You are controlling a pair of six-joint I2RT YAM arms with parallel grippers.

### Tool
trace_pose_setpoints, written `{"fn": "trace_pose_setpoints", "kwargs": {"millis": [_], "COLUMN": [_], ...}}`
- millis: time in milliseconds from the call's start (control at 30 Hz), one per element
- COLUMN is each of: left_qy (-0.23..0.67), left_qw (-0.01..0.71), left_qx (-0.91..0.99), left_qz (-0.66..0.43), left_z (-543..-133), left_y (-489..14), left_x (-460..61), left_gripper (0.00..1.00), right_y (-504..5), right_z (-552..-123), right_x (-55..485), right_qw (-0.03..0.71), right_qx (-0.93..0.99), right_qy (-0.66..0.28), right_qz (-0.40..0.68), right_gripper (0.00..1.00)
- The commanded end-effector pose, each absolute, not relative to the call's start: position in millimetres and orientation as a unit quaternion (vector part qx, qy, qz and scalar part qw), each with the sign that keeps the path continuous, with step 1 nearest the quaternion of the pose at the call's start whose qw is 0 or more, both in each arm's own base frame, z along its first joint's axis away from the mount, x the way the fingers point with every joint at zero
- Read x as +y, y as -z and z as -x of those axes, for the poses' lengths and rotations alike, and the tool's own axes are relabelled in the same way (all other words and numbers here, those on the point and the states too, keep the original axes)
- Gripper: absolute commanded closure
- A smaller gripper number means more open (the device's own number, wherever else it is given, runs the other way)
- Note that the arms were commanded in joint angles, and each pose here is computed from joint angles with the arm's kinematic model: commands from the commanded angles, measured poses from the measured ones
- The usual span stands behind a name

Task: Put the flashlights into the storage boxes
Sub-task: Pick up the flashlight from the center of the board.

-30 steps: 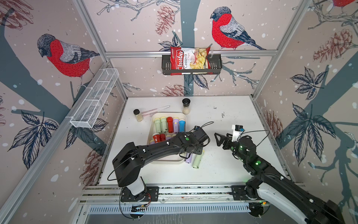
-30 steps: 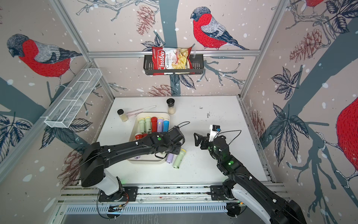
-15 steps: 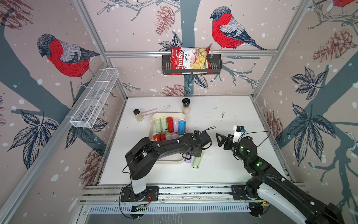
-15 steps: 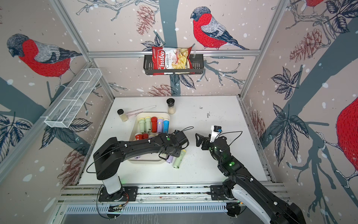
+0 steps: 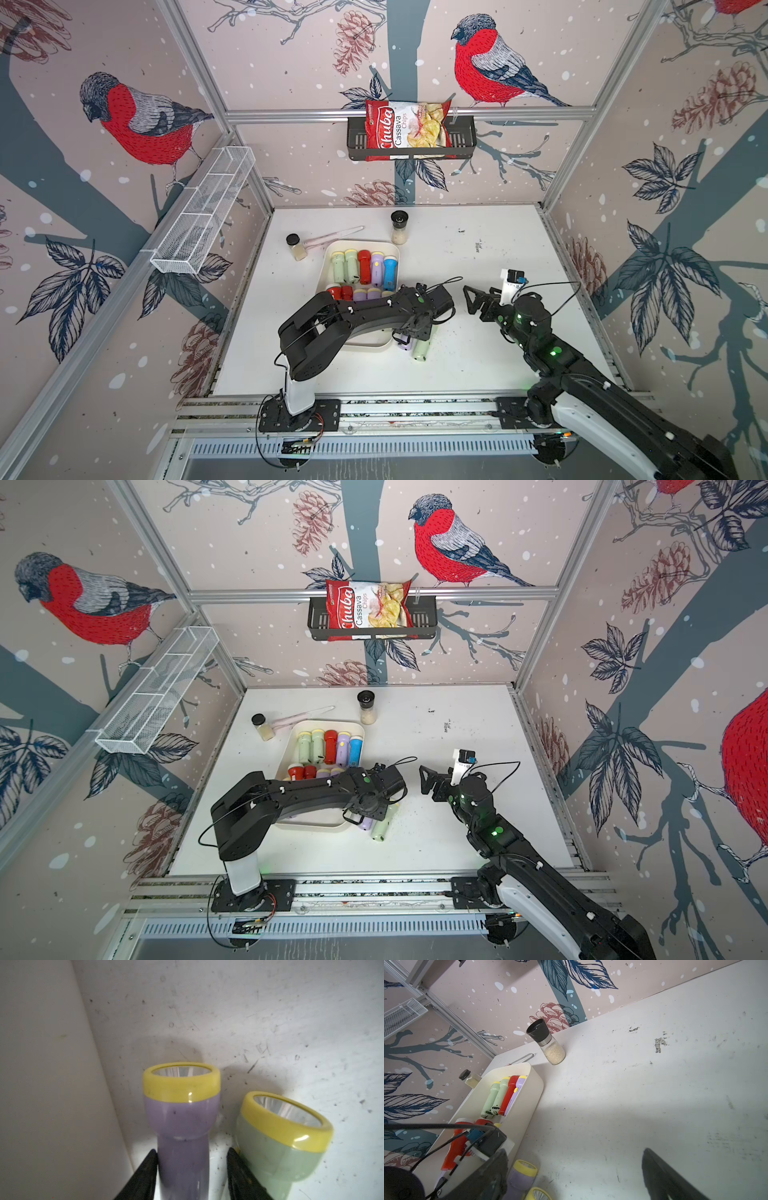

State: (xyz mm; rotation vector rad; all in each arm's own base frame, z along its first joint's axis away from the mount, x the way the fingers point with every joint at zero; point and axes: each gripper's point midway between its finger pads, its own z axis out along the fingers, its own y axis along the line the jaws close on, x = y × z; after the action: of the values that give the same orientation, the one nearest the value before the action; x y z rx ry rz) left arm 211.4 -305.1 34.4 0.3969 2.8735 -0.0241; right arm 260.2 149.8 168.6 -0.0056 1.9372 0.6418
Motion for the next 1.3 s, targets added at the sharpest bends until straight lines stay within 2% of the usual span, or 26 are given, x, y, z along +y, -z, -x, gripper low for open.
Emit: {"fn": "trace_pose_setpoints", "kwargs": {"millis": [0,167,533,767,1000,1267], "left_qy": [0.046,0.087,0.072,0.101,0.112,0.103], "left_qw": [0.115,0.112,0.106,0.093,0.089,0.108], "left_qx": [0.982,0.980,0.984,0.981,0.980,0.980], "left_qz": [-0.139,-0.137,-0.128,-0.135,-0.135,-0.133], "left_z": [-208,-203,-198,-191,-189,-196], "left_y": [-38,-42,-38,-33,-32,-38], "left_x": [-318,-326,-313,-321,-325,-323], "left_gripper": [0.47,0.45,0.49,0.50,0.63,0.70], "right_y": [-177,-175,-176,-175,-176,-175], "right_z": [-262,-262,-262,-261,-262,-262], "right_x": [152,152,154,154,155,157], "right_qw": [0.534,0.533,0.532,0.529,0.529,0.527], "right_qx": [0.799,0.800,0.799,0.800,0.800,0.801], "right_qy": [-0.275,-0.274,-0.281,-0.282,-0.282,-0.284], "right_qz": [0.005,0.005,0.006,0.006,0.008,0.009], "right_gripper": [0.00,0.00,0.00,0.00,0.00,0.00]}}
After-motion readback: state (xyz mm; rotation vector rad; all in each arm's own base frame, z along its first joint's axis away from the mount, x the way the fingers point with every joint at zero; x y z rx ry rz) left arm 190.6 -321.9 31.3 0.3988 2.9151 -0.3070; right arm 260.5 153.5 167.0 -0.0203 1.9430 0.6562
